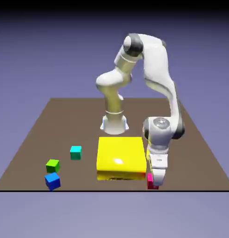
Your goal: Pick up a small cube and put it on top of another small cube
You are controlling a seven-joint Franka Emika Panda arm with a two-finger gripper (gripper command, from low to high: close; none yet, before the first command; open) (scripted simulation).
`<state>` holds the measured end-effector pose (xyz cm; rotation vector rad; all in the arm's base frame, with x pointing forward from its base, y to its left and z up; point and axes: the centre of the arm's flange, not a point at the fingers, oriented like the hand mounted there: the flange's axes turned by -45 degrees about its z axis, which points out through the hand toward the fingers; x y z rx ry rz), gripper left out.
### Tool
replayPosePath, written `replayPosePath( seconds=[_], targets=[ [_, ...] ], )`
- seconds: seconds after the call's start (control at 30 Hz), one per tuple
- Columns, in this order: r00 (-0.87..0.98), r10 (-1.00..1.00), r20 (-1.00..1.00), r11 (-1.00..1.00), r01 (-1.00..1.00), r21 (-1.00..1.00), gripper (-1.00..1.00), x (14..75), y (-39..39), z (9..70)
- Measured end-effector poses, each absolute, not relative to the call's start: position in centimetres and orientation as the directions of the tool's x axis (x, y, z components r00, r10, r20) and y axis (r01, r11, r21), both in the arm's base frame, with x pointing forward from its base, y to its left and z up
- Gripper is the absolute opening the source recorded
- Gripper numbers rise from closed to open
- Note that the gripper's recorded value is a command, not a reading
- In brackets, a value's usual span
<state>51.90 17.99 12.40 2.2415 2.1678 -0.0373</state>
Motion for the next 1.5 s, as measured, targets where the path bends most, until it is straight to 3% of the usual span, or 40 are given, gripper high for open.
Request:
replayPosePath(
  seconds=[0.2, 0.4, 0.63, 0.8, 0.9, 1.5],
  targets=[
    [0.069, 0.997, -0.016, -0.069, 0.997, 0.029, -1.00, 52.4, 18.5, 20.0],
    [0.048, 0.997, -0.068, -0.045, 0.998, 0.051, -1.00, 51.1, 1.9, 24.3],
    [0.010, 0.997, -0.081, -0.007, 0.999, 0.033, -1.00, 42.2, -14.4, 26.2],
    [-0.081, 0.995, -0.054, 0.083, 0.996, 0.038, -1.00, 34.3, -19.5, 26.0],
    [-0.189, 0.981, -0.033, 0.189, 0.982, -0.001, -1.00, 29.8, -20.4, 24.8],
    [-0.197, 0.980, 0.023, 0.197, 0.980, 0.013, -1.00, 30.6, -20.0, 19.2]
  ],
)
